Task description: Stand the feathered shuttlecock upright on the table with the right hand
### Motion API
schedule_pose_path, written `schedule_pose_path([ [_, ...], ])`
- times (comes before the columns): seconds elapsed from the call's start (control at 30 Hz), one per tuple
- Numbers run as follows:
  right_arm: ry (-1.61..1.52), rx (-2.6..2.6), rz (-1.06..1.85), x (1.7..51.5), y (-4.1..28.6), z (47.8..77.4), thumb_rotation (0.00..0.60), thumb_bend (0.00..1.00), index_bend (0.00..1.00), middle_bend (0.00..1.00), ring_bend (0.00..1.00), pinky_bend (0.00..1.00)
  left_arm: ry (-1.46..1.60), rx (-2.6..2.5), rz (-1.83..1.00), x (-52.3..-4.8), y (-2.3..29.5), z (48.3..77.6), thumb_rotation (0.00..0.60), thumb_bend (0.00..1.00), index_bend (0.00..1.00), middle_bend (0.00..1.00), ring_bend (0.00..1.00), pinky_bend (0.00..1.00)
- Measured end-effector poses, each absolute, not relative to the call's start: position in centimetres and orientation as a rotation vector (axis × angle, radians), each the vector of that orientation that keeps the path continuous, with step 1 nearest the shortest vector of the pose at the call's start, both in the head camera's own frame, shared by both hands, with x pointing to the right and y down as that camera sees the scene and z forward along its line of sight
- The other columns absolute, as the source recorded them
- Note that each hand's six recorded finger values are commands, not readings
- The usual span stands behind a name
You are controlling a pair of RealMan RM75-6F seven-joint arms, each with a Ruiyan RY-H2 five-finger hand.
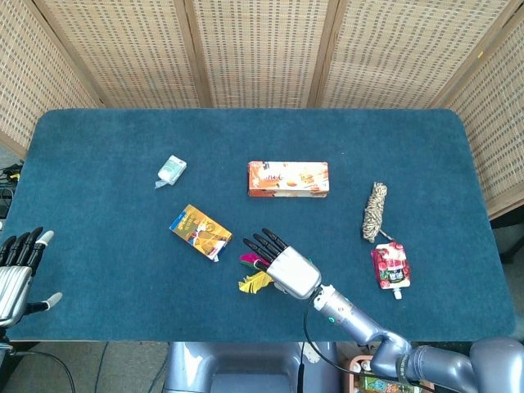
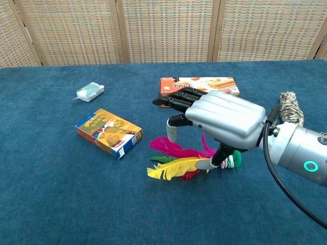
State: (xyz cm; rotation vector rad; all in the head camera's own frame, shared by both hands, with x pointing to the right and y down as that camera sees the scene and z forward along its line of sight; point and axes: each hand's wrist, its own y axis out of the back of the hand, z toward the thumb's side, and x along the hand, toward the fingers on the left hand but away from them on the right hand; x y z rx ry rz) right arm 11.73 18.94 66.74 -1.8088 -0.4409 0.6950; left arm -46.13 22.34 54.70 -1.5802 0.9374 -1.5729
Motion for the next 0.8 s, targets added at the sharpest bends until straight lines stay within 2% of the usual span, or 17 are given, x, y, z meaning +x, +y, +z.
schedule_pose_path([
  [0.23,-0.427,-1.783,0.669,11.3,19.2,65.8,0.600,0.04,0.41,0.03,0.00,0.00,0.929,-1.581,-1.577,-46.1,22.4,54.8,0.600,0.00,0.00,0.00,0.00,0.00],
  [0.8,-0.319,-1.782,0.721,9.6,20.5,68.9,0.600,0.06,0.41,0.05,0.00,0.00,0.940,-1.575,-1.582,-46.3,22.2,54.7,0.600,0.00,0.00,0.00,0.00,0.00],
])
